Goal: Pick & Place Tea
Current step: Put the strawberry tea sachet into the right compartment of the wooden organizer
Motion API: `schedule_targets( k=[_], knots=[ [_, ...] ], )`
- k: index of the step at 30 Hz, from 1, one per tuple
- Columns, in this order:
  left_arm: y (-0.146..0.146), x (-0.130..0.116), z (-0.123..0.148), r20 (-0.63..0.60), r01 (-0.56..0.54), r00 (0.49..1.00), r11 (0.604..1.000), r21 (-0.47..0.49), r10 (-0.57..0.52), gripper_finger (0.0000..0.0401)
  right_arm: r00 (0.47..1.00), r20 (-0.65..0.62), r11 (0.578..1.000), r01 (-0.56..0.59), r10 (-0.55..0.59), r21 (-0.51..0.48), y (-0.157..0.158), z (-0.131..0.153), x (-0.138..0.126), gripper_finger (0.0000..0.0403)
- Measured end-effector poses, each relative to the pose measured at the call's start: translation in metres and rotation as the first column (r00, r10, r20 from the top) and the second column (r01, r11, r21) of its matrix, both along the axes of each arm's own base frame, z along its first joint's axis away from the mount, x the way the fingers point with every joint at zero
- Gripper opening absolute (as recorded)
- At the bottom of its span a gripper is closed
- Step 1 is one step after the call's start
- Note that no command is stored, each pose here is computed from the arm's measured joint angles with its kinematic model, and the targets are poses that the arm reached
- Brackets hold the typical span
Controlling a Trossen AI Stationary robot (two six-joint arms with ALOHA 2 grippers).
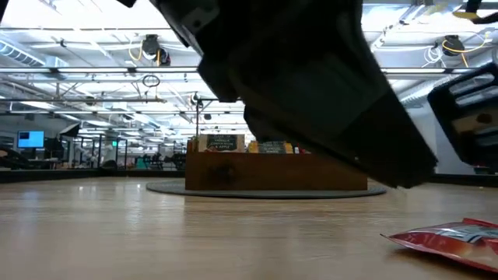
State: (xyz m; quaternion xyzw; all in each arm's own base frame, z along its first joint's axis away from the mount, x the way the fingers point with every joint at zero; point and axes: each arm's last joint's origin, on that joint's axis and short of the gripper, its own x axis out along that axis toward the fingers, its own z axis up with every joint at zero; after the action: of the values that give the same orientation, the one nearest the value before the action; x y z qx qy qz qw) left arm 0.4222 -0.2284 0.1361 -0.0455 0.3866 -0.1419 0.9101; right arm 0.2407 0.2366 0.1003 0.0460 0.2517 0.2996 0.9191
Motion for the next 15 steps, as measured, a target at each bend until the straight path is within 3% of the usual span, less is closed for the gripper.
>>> schedule_targets(
  k=[5,15],
  knots=[
    [0.002,0.0,-0.002,0.006,-0.048,0.999,0.998,0.032,0.048,0.0025,0.993,-0.12,0.999,0.0,-0.005,-0.035,-0.004,-0.015,0.002,0.0001],
    [0.003,-0.001,-0.003,-0.008,-0.07,0.998,0.996,0.051,0.07,0.0026,0.974,-0.191,0.988,0.101,-0.122,-0.114,-0.026,-0.027,-0.003,0.0001]
  ],
)
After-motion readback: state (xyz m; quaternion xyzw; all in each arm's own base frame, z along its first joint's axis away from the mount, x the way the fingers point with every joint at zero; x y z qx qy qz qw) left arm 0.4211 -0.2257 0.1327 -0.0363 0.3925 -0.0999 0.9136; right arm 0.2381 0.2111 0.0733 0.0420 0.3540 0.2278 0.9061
